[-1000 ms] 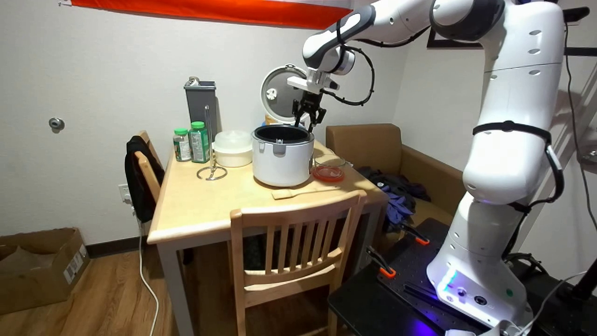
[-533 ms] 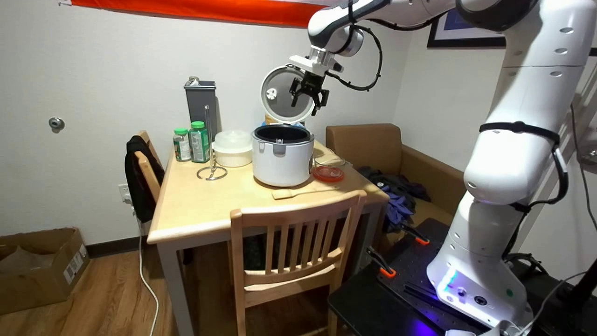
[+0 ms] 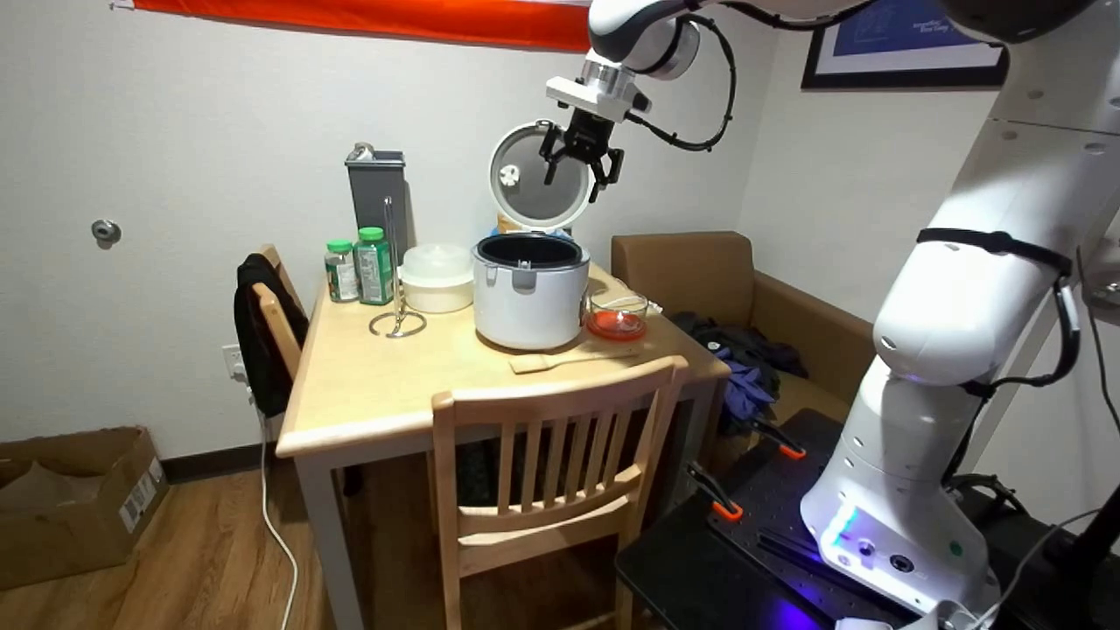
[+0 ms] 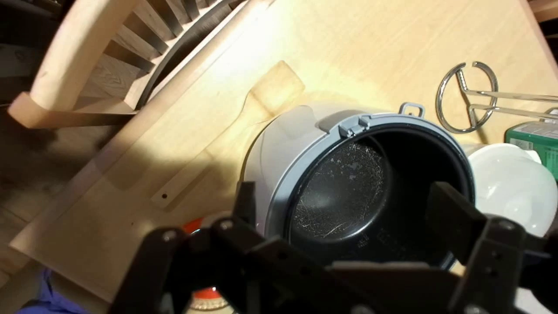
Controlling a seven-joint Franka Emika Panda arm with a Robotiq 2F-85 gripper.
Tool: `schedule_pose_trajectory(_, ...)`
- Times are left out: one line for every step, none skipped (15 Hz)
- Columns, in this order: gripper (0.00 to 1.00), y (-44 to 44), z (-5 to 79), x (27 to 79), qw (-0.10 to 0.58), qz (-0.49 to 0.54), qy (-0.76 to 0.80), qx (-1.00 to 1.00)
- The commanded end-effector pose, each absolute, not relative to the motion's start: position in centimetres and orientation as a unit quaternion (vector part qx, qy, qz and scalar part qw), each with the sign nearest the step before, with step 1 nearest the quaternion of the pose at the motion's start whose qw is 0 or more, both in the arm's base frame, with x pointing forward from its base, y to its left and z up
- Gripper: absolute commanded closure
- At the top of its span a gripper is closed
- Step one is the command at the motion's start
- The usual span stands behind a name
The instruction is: Put the pot in the rice cooker
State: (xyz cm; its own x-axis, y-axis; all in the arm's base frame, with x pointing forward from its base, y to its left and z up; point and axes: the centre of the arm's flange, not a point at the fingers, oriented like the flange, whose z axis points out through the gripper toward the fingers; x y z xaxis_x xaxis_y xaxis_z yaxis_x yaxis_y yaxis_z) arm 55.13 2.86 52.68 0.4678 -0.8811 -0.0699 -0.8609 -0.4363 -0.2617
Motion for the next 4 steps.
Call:
schedule_pose_trajectory(0.00, 3.2, 53.0, 54.4, 0.131, -0.041, 0.510, -0.849)
schedule_pose_trajectory(0.00, 3.6, 53.3, 53.8, 0.132, -0.043, 0.508, -0.850)
schedule_pose_trajectory(0.00, 3.7, 53.6, 53.3, 0.133, -0.044, 0.506, -0.851)
schedule_pose_trajectory(0.00, 3.7, 53.7, 53.0, 0.133, -0.045, 0.506, -0.851)
